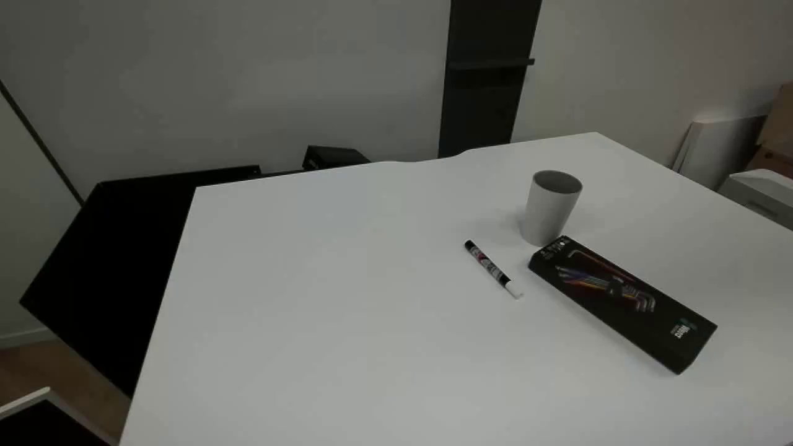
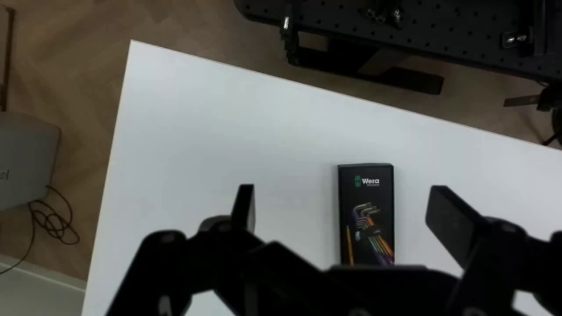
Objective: Put the pen in the mug
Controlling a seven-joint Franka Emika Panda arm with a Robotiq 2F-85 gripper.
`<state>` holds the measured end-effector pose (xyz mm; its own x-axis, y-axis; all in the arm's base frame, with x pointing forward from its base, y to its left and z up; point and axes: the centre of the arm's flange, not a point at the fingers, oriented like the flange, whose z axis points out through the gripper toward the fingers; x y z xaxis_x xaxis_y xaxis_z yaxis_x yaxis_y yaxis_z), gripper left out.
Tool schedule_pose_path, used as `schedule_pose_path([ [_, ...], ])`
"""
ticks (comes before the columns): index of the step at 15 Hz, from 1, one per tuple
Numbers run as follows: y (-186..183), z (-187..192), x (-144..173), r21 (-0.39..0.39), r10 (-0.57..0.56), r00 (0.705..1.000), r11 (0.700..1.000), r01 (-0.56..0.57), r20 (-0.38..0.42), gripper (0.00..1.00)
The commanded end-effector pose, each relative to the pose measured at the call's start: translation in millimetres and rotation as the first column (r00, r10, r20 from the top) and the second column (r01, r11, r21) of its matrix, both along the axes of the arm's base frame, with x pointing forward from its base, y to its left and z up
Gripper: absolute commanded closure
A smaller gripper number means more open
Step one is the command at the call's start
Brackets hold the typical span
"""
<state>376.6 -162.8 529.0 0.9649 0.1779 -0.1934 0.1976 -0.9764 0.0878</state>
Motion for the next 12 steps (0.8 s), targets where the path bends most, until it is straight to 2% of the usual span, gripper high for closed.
schedule_pose_path([
  [1,0.0,0.0,0.1,0.0,0.0,1.0,1.0,0.0,0.001,0.0],
  [10,0.0,0.1,0.2,0.0,0.0,1.0,1.0,0.0,0.002,0.0],
  [12,6.9,-7.7,8.5,-0.017,0.021,1.0,1.0,-0.021,-0.002,0.0],
])
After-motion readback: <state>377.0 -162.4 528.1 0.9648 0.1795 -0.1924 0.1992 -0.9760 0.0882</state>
